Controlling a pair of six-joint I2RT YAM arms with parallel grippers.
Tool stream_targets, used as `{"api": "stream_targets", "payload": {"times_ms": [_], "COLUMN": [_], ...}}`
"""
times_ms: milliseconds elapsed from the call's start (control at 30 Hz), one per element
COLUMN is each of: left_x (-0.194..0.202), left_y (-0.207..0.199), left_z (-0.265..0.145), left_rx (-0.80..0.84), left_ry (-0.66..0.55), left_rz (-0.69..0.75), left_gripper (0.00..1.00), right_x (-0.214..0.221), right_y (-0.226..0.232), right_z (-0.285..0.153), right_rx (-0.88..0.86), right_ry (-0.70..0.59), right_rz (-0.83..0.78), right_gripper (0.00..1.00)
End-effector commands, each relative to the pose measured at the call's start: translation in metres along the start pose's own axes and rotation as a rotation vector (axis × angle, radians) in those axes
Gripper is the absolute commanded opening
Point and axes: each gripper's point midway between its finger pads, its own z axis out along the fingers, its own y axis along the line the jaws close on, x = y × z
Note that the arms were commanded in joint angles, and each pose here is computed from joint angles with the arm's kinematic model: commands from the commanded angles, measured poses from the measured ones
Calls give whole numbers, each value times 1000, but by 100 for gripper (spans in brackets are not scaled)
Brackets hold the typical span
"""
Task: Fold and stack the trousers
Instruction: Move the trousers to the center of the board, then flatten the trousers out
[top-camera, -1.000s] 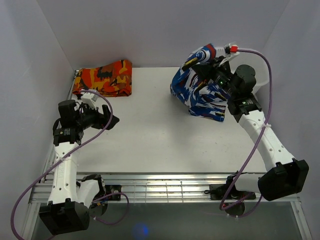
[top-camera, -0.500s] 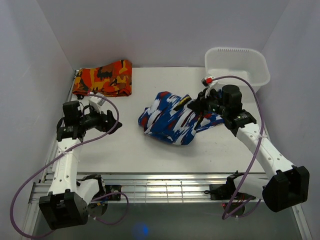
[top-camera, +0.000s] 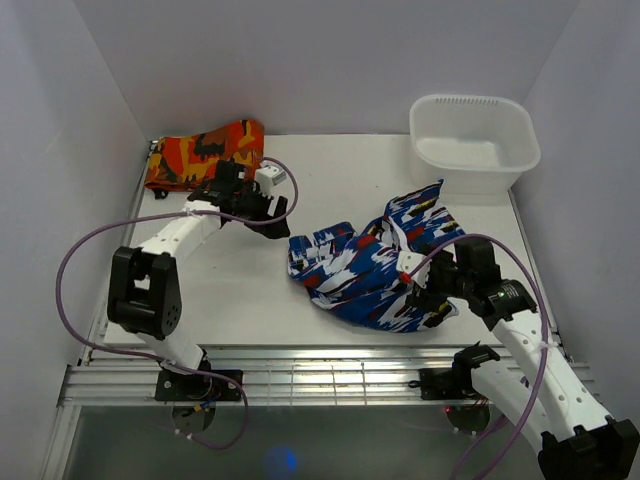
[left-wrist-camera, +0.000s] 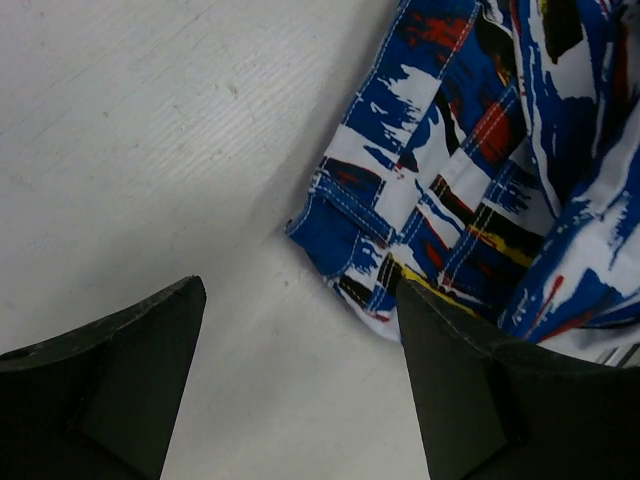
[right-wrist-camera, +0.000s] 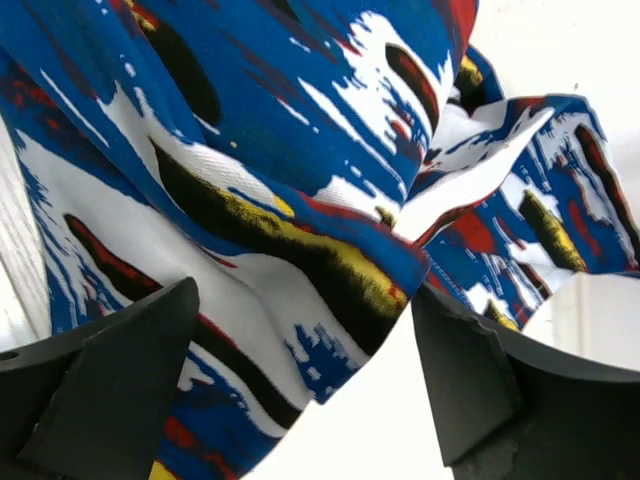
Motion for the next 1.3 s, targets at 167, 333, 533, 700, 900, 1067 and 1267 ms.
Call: {"api": "stream_targets", "payload": {"times_ms": [167, 333, 533, 700, 900, 1067, 1267], "left_x": [4, 33, 39, 34, 65, 83, 90], "left_y": [-3, 7, 11, 35, 49, 59, 100], "left_z": [79, 110, 71, -22, -82, -104, -137], "left_rx": [-77, -85, -126, -271, -435, -556, -716], "left_ry": [154, 262, 256, 115, 99, 84, -2], "left_rz": [81, 34, -23, -87, -71, -148, -307], "left_gripper": [89, 77, 0, 0, 0, 0, 0], "right_x": [-28, -44, -44, -29, 0, 19, 58], "right_y": [-54, -108, -141, -164, -170, -145, -173], "right_z": [-36, -41, 17, 77, 150, 170, 92], "right_rx": [195, 305, 176, 125, 66, -5, 194], "right_ry": [9, 17, 30, 85, 172, 227, 183], "right_rz": [-83, 91, 385, 636, 818, 900, 953], "right_gripper": [100, 98, 91, 86, 87, 35, 8]}}
